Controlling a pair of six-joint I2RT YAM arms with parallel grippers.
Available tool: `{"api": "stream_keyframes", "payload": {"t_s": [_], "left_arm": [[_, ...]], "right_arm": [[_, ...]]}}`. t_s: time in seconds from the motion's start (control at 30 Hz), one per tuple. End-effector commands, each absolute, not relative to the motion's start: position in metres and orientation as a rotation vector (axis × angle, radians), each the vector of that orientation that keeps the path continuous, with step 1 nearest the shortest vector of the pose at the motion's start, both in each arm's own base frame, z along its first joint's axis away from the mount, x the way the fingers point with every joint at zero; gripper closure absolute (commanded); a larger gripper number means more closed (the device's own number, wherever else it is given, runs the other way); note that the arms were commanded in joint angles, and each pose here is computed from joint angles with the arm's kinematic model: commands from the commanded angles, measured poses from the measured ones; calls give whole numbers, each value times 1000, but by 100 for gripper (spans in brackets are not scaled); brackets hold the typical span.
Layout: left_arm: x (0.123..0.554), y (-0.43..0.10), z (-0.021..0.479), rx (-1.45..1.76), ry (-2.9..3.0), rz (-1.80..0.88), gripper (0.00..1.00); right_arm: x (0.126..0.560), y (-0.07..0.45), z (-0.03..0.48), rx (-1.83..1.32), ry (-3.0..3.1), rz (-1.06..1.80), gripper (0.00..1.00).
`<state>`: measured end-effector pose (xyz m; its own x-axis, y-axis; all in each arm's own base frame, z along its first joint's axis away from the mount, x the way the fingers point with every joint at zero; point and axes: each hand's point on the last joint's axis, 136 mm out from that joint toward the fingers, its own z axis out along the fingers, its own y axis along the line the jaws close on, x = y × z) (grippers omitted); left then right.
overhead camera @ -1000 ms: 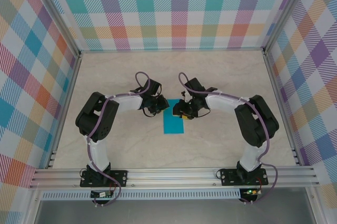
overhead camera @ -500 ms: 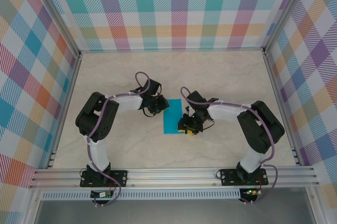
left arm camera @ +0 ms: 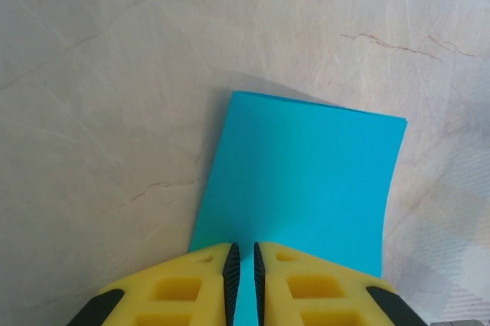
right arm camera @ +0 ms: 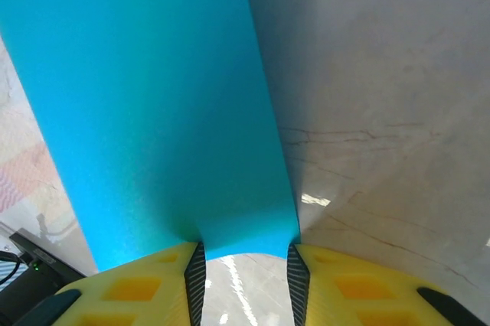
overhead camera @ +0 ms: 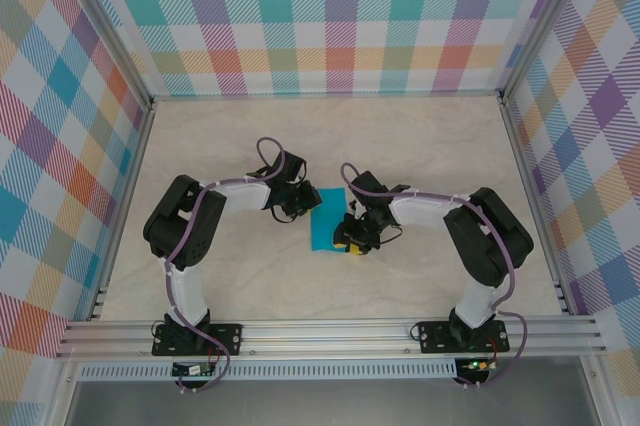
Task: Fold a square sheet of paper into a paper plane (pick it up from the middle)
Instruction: Move the paper to the center of the table.
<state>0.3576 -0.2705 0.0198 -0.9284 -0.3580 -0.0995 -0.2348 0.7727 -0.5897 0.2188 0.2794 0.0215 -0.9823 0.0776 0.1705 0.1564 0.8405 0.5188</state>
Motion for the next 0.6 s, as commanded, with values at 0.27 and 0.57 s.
{"api": "stream_keyframes", "payload": {"t_s": [0.27,0.57], "left_arm": [[322,-254,-21,-535,2917,-750,83],[322,-254,-20,-535,2918,-750,83]], "right_arm": [[269,301,59,-203,-2985,-1080,48],[290,297,67,-177,-2981,-1188,37]]}}
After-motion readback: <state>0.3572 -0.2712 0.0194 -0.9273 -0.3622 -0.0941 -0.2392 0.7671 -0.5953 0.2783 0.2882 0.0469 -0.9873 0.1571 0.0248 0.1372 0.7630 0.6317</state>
